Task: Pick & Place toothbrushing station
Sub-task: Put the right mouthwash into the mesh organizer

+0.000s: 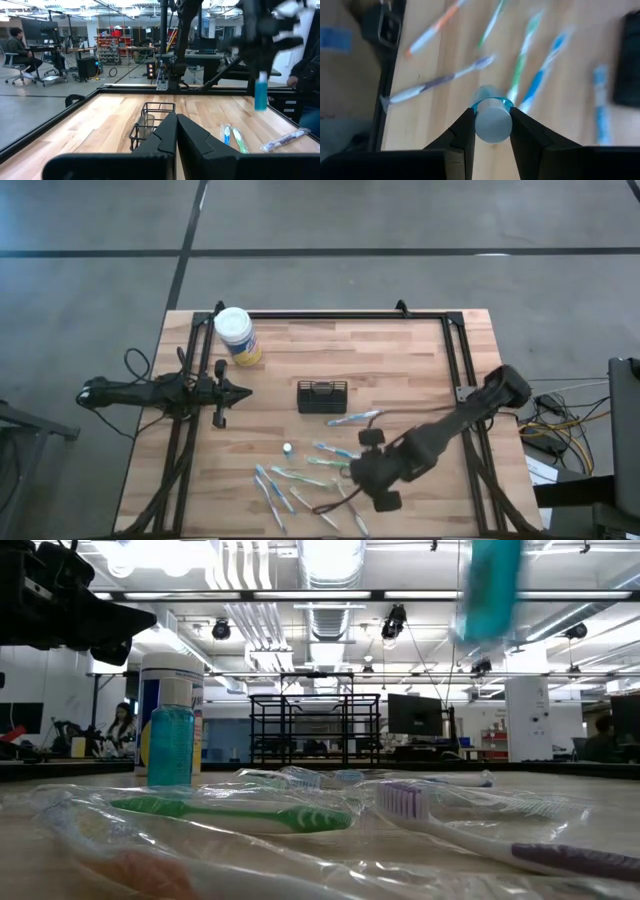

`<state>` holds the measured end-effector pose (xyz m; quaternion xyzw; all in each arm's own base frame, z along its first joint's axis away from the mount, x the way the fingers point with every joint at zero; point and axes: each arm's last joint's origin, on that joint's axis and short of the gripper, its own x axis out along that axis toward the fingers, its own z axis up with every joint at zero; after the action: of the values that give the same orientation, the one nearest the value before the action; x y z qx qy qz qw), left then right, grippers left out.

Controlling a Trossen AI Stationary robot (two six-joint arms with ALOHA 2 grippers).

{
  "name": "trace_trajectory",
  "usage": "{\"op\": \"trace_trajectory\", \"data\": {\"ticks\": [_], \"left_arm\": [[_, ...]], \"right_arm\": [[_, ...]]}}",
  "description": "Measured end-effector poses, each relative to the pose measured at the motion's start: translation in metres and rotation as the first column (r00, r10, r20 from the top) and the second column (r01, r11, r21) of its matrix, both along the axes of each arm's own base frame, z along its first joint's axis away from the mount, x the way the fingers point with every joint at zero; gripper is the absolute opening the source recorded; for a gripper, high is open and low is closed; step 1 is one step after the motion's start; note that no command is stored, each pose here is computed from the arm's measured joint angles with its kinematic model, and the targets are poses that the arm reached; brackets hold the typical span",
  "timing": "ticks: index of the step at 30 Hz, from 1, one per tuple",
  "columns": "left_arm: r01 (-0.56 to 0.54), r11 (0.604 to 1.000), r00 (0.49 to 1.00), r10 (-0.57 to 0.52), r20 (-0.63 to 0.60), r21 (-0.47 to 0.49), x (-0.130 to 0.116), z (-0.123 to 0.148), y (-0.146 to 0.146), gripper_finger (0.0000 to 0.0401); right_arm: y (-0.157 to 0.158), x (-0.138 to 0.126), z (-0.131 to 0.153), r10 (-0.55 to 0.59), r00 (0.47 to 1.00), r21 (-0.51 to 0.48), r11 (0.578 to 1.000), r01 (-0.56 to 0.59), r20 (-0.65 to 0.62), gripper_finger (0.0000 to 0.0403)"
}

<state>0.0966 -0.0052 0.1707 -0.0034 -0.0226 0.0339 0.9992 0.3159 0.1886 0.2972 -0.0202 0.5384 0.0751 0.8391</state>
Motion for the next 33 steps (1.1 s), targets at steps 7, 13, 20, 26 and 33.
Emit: {"op": "trace_trajectory", "data": {"ticks": [7,13,20,26,33], "left_arm": [[0.0,1.0,1.0,0.0,-0.001,0.0,0.0,0.0,0.0,0.0014],[0.0,1.0,1.0,0.0,-0.001,0.0,0.0,0.0,0.0,0.0014],[0.0,1.0,1.0,0.0,-0.001,0.0,0.0,0.0,0.0,0.0014],[0.0,1.0,1.0,0.0,-0.001,0.0,0.0,0.0,0.0,0.0014],[0.0,1.0,1.0,0.0,-0.002,0.0,0.0,0.0,0.0,0.0014]], "right_arm": [[-0.043,-0.02,0.061,0.042,0.956,-0.009,0.999,-0.041,0.291,0.0086],[-0.09,-0.056,0.09,-0.004,0.872,0.022,1.0,-0.008,0.49,0.0086],[-0.129,-0.111,0.083,-0.11,0.755,0.107,0.993,0.054,0.647,0.0086],[-0.142,-0.149,0.048,-0.155,0.658,0.159,0.986,0.055,0.737,0.0086],[-0.153,-0.171,0.003,-0.257,0.582,0.241,0.965,0.107,0.772,0.0086]]}}
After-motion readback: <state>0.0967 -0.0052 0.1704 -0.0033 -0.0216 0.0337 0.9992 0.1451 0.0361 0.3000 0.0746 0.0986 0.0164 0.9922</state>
